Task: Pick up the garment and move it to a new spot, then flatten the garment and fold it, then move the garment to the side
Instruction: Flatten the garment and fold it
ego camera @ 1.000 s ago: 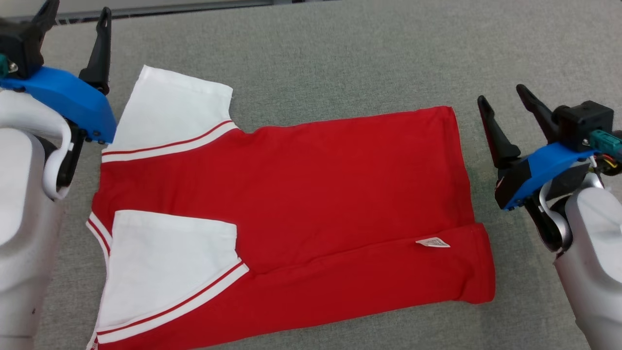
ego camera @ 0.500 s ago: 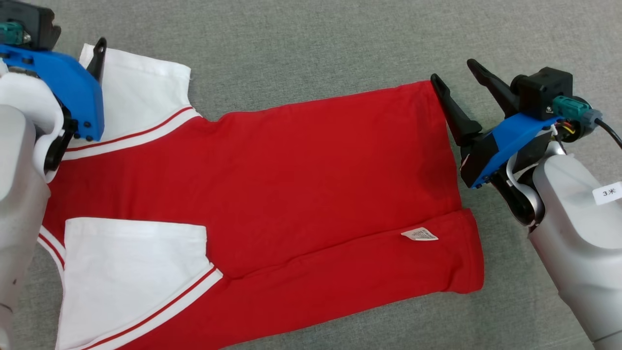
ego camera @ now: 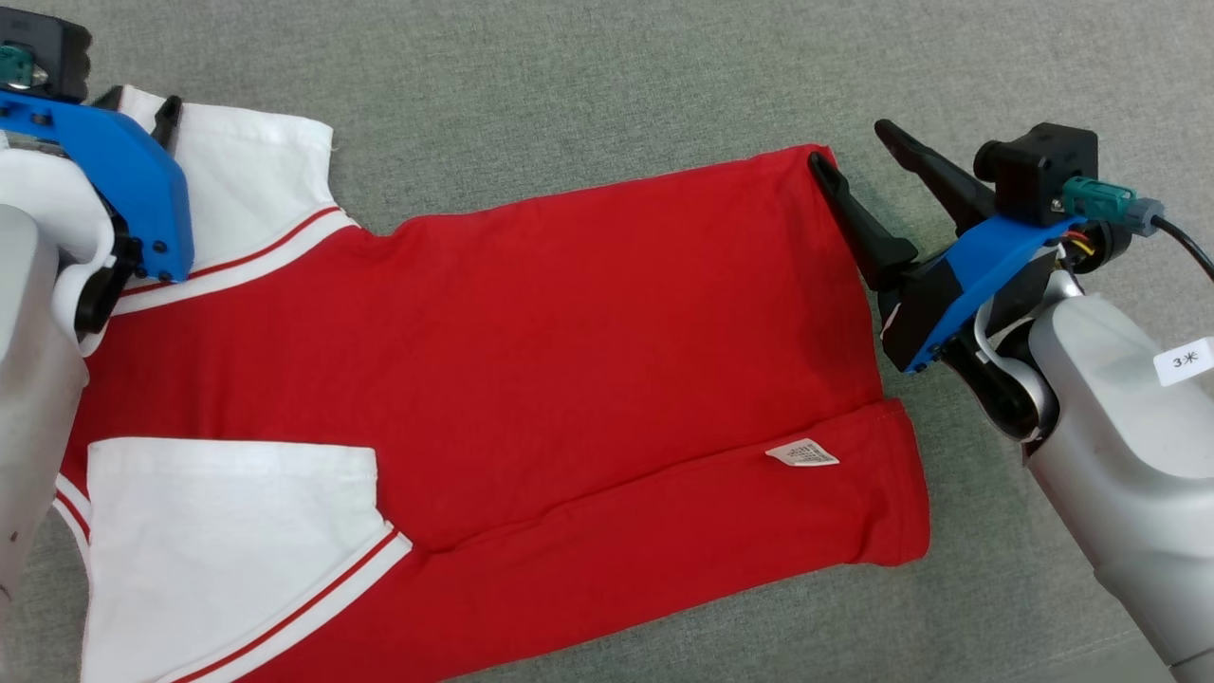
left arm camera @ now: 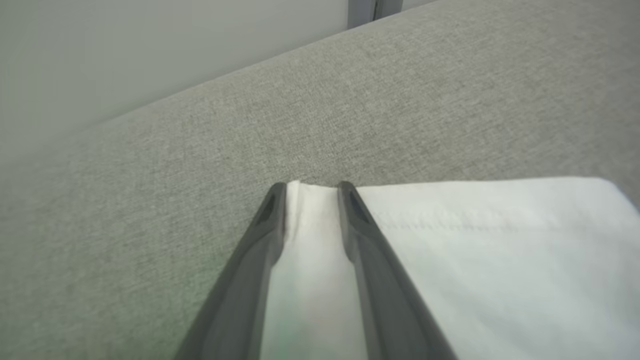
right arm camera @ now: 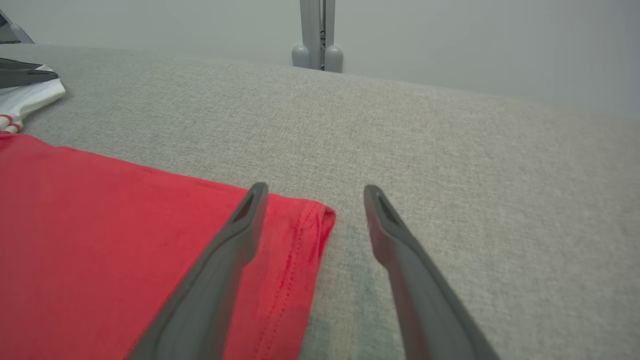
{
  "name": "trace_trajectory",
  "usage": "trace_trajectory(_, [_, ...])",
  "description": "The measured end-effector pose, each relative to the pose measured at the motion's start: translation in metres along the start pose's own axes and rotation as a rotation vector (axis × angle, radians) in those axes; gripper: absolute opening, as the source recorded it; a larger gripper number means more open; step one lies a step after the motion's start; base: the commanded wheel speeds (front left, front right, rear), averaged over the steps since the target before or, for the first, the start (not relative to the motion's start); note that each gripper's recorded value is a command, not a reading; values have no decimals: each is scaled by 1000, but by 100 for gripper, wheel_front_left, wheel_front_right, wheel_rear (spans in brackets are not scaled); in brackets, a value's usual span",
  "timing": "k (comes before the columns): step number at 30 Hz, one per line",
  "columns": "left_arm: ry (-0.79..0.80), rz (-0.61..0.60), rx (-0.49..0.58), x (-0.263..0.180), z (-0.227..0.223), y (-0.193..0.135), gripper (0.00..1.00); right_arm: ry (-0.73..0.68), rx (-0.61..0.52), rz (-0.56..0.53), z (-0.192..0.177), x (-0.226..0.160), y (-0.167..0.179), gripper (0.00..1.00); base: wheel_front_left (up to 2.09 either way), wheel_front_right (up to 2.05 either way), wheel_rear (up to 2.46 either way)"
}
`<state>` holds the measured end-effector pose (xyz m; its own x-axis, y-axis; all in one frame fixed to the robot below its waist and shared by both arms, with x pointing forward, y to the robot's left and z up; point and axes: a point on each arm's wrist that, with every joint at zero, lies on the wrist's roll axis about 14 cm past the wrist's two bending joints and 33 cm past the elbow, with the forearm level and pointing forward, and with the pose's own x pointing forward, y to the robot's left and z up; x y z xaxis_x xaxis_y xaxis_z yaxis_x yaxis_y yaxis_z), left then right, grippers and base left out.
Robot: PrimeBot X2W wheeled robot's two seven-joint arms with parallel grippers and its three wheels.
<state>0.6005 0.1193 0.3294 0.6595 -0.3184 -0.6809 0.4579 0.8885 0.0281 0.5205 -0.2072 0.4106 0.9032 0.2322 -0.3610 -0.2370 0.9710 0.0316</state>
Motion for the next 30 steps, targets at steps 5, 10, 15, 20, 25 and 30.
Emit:
trace_trajectory(5, [-17,-13,23,-7,5,-4,0,26,8,20,1,-2,4,100,0,0,0])
trace_trajectory(10, [-83,-9,46,-17,23,0,0,66,25,34,-1,3,7,100,0,0,0])
trace_trajectory(15, [-109,-11,75,-23,29,2,0,139,41,39,-14,13,9,100,0,0,0])
trace_trajectory(20, [-99,-18,90,-26,28,1,0,238,56,33,-34,20,9,100,0,0,0])
trace_trajectory(25, [-118,-22,92,-30,34,1,0,251,67,27,-34,29,8,7,0,0,0])
trace_trajectory(30, [-161,-15,94,-37,42,4,0,228,75,16,-28,33,7,0,0,0,0])
